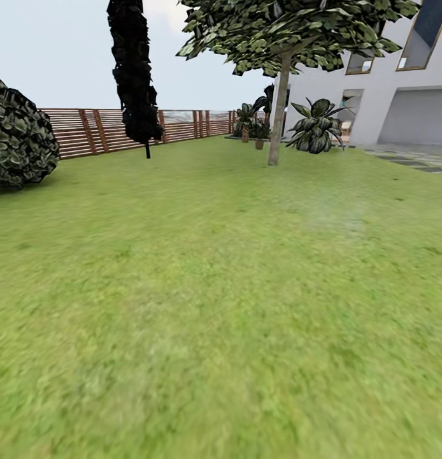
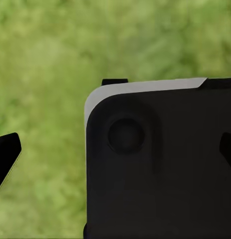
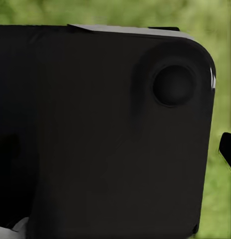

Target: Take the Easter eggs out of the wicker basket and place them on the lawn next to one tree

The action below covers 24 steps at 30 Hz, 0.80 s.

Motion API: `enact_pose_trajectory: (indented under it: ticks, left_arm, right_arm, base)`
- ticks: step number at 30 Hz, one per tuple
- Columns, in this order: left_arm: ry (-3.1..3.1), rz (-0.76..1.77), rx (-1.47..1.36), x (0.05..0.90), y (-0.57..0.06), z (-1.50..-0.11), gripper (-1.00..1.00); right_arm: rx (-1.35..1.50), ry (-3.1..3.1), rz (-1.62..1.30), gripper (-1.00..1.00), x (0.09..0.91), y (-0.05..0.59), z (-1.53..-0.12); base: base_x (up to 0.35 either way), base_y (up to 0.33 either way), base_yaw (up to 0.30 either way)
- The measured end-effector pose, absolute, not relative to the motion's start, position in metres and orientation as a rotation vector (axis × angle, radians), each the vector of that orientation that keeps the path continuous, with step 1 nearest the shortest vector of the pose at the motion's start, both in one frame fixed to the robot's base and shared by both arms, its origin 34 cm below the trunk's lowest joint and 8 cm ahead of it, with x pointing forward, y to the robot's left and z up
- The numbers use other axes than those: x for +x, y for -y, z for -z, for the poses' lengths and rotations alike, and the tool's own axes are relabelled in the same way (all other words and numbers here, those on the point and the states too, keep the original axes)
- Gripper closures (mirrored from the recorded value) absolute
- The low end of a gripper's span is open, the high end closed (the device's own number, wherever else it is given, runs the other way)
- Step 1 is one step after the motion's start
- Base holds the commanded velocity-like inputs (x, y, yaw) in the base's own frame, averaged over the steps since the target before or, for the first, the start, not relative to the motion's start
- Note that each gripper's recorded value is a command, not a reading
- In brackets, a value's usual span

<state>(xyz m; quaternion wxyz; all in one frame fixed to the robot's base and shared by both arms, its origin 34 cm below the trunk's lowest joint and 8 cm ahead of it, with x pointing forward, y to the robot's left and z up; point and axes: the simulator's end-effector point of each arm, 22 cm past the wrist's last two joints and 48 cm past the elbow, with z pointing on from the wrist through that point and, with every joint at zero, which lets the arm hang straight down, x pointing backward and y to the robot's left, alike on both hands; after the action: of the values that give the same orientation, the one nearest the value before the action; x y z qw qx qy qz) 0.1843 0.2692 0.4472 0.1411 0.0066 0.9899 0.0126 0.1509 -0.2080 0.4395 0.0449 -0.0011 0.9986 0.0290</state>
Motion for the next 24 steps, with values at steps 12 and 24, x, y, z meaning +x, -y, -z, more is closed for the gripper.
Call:
enact_pose_trajectory:
  ticks: [12,24]
  left_arm:
    - [-2.858,-0.037,0.018,0.1844,-0.2693,-0.4472,-1.0]
    - [-2.858,-0.036,0.018,0.1842,-0.2692,-0.4472,-1.0]
  right_arm:
    - [-0.004,-3.051,-0.087,-1.0,0.1509,0.2087,-0.4395]
    - [-0.004,-3.051,-0.087,-1.0,0.1509,0.2087,-0.4395]
  base:
    - [0.329,0.0,0.0]
    - [0.329,0.0,0.0]
